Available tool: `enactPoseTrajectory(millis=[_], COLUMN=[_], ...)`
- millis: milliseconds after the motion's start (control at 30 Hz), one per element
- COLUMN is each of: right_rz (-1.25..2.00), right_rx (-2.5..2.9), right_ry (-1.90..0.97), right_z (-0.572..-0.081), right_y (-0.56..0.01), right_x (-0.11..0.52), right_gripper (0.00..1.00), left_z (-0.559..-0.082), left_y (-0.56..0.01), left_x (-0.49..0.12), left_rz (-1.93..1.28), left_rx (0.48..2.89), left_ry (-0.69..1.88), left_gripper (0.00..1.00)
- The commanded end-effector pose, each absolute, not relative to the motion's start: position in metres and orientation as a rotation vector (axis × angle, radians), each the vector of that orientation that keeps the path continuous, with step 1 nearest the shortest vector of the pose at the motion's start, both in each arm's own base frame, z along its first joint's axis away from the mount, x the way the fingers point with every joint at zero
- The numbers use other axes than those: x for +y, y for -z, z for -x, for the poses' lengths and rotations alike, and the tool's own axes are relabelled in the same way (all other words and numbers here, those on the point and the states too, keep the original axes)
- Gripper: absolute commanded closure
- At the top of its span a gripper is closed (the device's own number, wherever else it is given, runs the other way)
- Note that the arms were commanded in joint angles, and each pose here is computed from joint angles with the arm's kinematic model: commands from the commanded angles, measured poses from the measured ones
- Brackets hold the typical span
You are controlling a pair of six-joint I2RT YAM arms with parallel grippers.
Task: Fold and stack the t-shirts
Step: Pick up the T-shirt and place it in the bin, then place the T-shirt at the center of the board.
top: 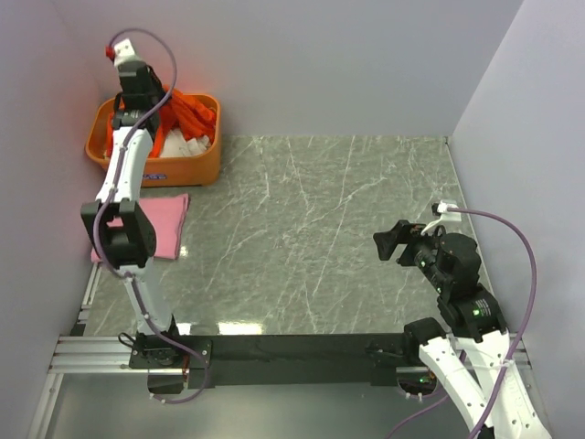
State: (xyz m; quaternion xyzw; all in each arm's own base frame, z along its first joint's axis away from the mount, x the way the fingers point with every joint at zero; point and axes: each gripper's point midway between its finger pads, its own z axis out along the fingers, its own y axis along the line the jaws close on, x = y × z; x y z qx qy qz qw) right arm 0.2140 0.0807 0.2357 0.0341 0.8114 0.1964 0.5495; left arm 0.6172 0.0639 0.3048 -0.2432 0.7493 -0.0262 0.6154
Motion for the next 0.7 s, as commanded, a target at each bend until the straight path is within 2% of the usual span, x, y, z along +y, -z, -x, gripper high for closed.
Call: enactPoseTrajectory(millis=[0, 67, 100, 167, 433, 567, 600, 667], right_rz=[-0.066, -0.07, -0.072, -0.08, -0.106, -0.117, -0.118, -0.115], right_rx=[1.873, 1.868, 1.862, 1.851, 1.777, 1.77, 1.781, 1.802], right_ry=[-0.492, -0.49, -0.491, -0.493, -0.461, -0.464, -0.462, -0.468], right_z=[-0.209, -0.207, -0.206, -0.205, -0.197, -0.191, -0.189, -0.188], right_y=[-0.262, -0.268, -0.272, -0.278, -0.309, -0.312, -0.31, -0.305], right_x=[0.083, 0.081, 0.081, 0.08, 0.069, 0.066, 0.066, 0.067], right_gripper=[0.09, 0.09, 0.09, 0.07, 0.03, 0.01, 0.0, 0.0], left_z=[-0.556, -0.526, -0.515, -0.483, -0.366, -0.35, -0.36, -0.364], left_y=[-0.487, -0.517, -0.529, -0.548, -0.598, -0.565, -0.527, -0.493], left_x=[0.0, -0.054, -0.056, -0.101, -0.241, -0.267, -0.276, -0.277], left_rz=[0.344, 0.247, 0.236, 0.148, -0.153, -0.174, -0.148, -0.11], left_rx=[1.431, 1.416, 1.398, 1.385, 1.339, 1.408, 1.492, 1.564], left_ry=[0.195, 0.333, 0.352, 0.461, 0.942, 1.064, 1.07, 1.064], left_gripper=[0.99, 0.99, 0.99, 0.99, 0.98, 0.93, 0.92, 0.87])
